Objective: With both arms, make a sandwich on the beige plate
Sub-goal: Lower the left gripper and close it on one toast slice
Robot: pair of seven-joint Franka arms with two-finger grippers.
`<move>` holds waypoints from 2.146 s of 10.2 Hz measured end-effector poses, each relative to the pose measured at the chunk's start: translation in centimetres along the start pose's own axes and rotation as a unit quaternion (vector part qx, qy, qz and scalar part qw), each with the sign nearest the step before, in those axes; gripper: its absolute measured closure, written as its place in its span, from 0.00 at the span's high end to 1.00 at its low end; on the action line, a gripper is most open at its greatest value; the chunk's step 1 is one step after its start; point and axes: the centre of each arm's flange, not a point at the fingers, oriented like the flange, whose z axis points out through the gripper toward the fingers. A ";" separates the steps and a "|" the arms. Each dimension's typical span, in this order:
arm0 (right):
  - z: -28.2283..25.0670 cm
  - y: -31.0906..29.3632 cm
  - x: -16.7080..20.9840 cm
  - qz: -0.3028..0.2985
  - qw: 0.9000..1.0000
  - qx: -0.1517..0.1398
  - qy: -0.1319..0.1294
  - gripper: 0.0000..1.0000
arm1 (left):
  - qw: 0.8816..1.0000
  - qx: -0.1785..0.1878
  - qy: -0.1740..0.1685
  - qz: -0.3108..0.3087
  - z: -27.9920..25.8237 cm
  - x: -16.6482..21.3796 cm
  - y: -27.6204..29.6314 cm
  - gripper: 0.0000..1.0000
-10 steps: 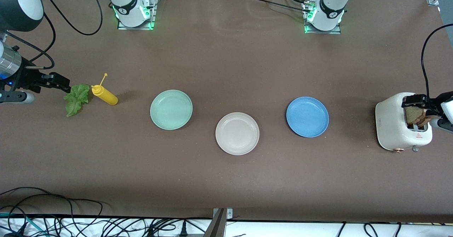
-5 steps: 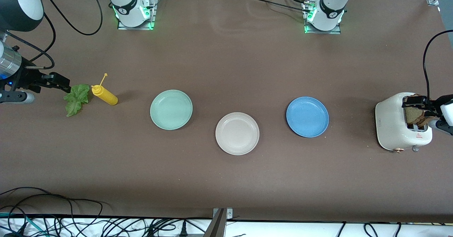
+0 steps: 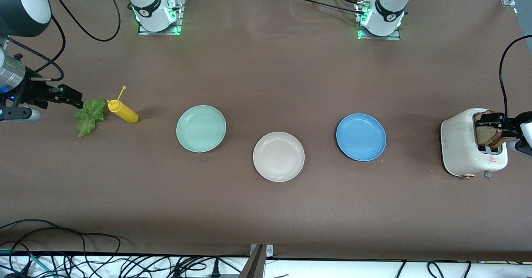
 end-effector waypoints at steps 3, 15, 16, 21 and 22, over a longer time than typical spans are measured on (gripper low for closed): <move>0.0 0.0 0.0 0.000 1.000 0.000 0.000 1.00 | 0.999 -0.001 -0.001 -0.045 0.4 -0.1 -0.7 1.00; 0.1 0.3 -0.1 0.003 1.000 0.000 -0.005 1.00 | 0.995 -0.009 -0.013 -0.100 2.2 -0.1 -1.8 1.00; 0.1 0.4 -0.1 0.003 1.000 0.000 -0.005 1.00 | 0.995 -0.010 -0.014 -0.101 2.4 -0.2 -1.9 1.00; 0.1 0.4 -0.1 0.004 1.000 0.000 -0.006 1.00 | 0.993 -0.018 -0.023 -0.111 3.9 -0.7 -3.4 0.43; 0.1 0.5 -0.1 0.004 1.000 0.000 -0.006 1.00 | 0.993 -0.019 -0.022 -0.112 3.9 -1.2 -3.9 0.30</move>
